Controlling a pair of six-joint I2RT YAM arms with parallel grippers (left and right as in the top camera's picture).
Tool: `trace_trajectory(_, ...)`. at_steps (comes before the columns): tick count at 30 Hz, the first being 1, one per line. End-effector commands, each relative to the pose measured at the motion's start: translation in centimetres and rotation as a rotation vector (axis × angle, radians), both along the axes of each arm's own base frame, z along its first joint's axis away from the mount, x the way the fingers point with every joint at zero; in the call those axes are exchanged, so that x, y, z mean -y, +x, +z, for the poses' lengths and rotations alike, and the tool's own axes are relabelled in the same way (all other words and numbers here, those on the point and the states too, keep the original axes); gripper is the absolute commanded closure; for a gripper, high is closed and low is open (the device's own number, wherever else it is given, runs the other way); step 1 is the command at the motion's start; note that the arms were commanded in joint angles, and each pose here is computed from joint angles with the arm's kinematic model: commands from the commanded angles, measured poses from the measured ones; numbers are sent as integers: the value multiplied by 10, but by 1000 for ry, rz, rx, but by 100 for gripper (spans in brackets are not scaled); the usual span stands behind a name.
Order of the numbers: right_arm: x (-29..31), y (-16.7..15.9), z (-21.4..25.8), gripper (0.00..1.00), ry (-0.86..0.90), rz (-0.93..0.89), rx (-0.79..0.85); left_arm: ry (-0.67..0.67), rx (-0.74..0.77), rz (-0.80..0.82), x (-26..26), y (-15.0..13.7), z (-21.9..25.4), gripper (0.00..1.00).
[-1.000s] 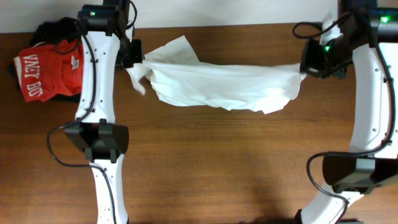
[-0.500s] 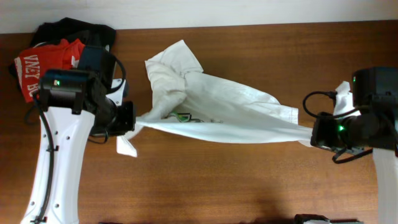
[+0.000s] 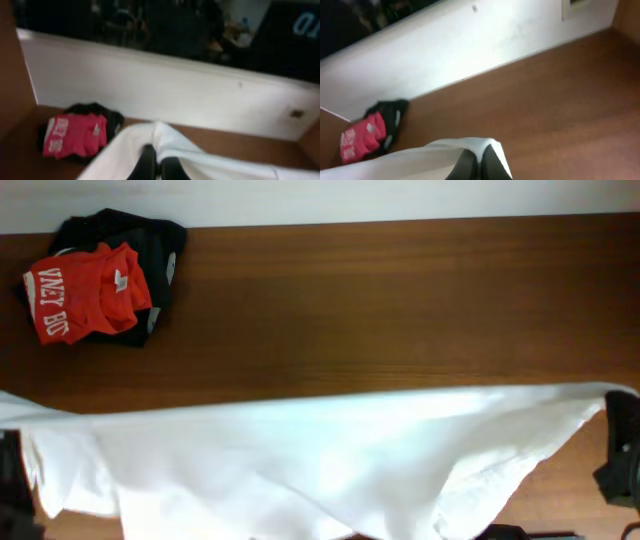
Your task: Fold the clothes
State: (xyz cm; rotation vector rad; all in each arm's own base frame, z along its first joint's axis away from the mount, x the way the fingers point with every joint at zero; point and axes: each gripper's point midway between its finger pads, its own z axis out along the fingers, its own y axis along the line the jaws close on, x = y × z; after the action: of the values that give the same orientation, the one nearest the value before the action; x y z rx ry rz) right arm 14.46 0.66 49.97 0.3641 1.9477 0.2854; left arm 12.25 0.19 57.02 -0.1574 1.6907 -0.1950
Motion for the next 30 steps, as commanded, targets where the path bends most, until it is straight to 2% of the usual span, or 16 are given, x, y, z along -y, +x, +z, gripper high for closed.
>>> trace_trajectory(1, 22, 56, -17, 96, -15, -100, -122, 51, -180, 138, -10, 82, -32, 100)
trace_trajectory(5, 36, 172, -88, 96, -24, -109, -407, 145, -529, 152, 15, 242, -140, 99)
trace_trajectory(6, 39, 206, -116, 96, -21, -108, -484, 165, -612, 149, 23, 290, -181, 80)
trace_trajectory(7, 42, 244, -154, 95, -19, -105, -572, 190, -709, 147, 32, 345, -242, 79)
trace_trajectory(8, 45, 283, -200, 62, -15, -102, -654, 206, -773, 146, 40, 393, -305, 41)
trace_trajectory(9, 47, 303, -235, 1, -13, -100, -725, 219, -824, 144, 44, 417, -351, 1)
trace_trajectory(11, 48, 308, -290, 1, -27, -76, -881, 258, -954, 135, 46, 425, -419, 1)
trace_trajectory(13, 48, 303, -301, 1, -24, -74, -935, 276, -1028, 133, 44, 412, -430, 1)
trace_trajectory(18, 42, 255, -277, 1, -34, -46, -1026, 236, -1117, 45, 51, 359, -386, 4)
trace_trajectory(19, 42, 251, -285, 10, -53, -16, -1059, 247, -1175, -77, 64, 349, -398, 9)
trace_trajectory(20, 42, 248, -293, 28, -51, -14, -1090, 243, -1203, -141, 72, 343, -405, 23)
trace_trajectory(21, 41, 242, -305, 51, -48, -11, -1134, 240, -1233, -172, 75, 338, -414, 43)
trace_trajectory(22, 41, 239, -315, 66, -46, -9, -1161, 235, -1263, -182, 76, 332, -424, 75)
trace_trajectory(24, 41, 236, -340, 79, -43, -6, -1204, 202, -1326, -237, 84, 320, -445, 99)
trace_trajectory(26, 41, 236, -363, 94, -42, -6, -1220, 198, -1379, -282, 88, 308, -474, 100)
trace_trajectory(30, 40, 236, -398, 95, -33, -9, -1236, 197, -1409, -280, 86, 301, -516, 99)
